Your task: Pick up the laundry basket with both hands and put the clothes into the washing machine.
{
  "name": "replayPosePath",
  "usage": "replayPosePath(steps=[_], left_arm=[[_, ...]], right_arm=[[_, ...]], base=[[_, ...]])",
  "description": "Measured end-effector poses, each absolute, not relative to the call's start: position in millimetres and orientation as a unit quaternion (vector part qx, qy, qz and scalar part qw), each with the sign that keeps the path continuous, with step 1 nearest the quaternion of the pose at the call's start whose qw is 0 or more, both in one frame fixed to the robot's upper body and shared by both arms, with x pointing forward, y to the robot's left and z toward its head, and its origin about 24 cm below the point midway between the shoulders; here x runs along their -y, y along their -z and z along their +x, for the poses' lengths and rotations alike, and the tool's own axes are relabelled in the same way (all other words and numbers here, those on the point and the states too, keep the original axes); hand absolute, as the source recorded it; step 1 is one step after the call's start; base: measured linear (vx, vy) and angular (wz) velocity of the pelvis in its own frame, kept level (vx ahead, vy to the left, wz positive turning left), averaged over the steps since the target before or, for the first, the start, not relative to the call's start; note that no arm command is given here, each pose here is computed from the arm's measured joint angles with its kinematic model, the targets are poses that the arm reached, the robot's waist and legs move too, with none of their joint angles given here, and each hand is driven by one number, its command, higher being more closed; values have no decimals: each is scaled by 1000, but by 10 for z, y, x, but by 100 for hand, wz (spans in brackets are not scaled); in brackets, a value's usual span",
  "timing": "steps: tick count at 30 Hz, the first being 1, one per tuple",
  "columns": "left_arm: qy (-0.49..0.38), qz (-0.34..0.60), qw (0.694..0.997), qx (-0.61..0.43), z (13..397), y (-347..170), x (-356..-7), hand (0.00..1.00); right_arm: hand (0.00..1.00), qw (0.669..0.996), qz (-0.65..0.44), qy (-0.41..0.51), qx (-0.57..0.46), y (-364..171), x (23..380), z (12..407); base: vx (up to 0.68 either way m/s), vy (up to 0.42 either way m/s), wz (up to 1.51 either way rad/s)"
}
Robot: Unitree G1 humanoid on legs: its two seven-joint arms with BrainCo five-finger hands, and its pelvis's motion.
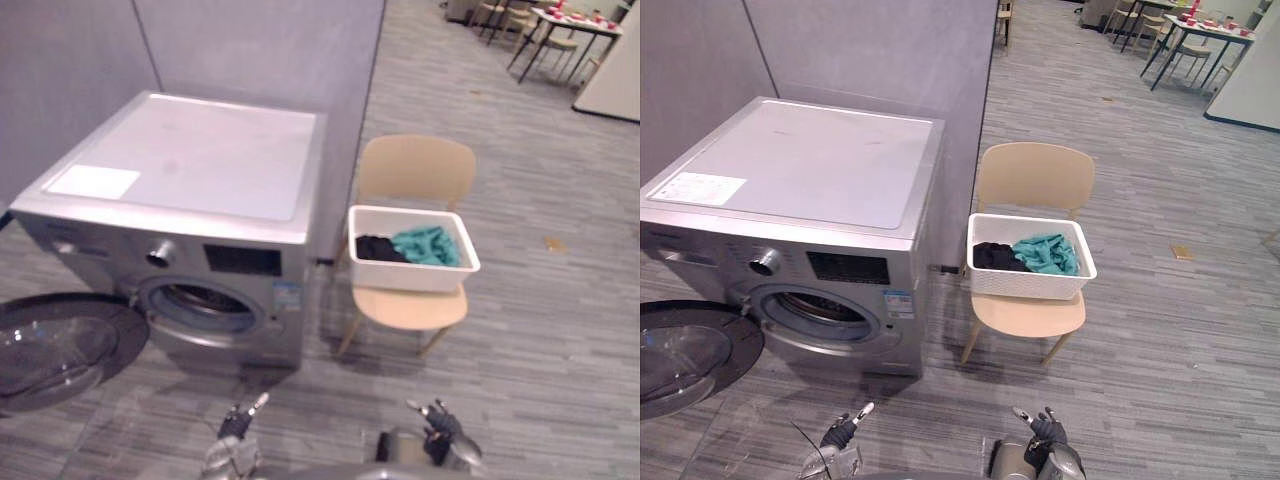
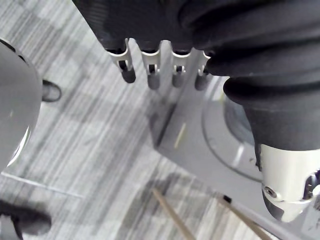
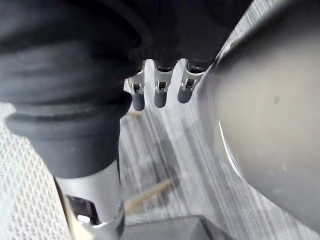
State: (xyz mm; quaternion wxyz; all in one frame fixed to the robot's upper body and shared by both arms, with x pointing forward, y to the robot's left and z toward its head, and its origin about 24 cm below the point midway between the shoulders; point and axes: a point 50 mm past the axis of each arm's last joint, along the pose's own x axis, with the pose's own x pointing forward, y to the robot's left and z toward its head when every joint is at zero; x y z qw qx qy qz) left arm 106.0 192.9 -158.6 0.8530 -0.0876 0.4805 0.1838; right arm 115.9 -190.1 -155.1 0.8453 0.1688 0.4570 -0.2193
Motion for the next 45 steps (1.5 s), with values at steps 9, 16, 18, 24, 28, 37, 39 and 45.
replayPosePath(steps=[9,16,18,24,28,37,39,45], left_arm=[[-256,-166,805,-509,759,1686,-1873,0],[-272,-165,810,-492,848,1651,-1982,0],[-247,-155,818,-496,867,1654,-1898,0],[-299,-198,798,-484,795,1657,-1986,0],[-293,-196,802,-483,850,1648,-1983,0],[-286,-172,812,-479,903,1622,-2079,0],[-279,-155,818,-479,917,1609,-2130,0],[-236,-108,833,-489,919,1601,-2154,0]], right_arm=[[0,803,105,250,-531,1632,2340,788],[0,831,83,207,-510,1594,2186,1071],[0,847,79,202,-485,1531,2222,1228],[0,864,96,170,-463,1501,1951,1375],[0,886,86,144,-432,1410,1892,1539],[0,945,79,123,-293,931,1887,2060],[0,961,73,122,-238,724,1912,2209],[0,986,22,119,-112,161,2114,2534]], base=[[117,-348,-26],[23,-209,-3],[-4,5,-7],[68,23,5],[85,55,-4],[31,54,-8],[54,-9,23],[84,-107,34]])
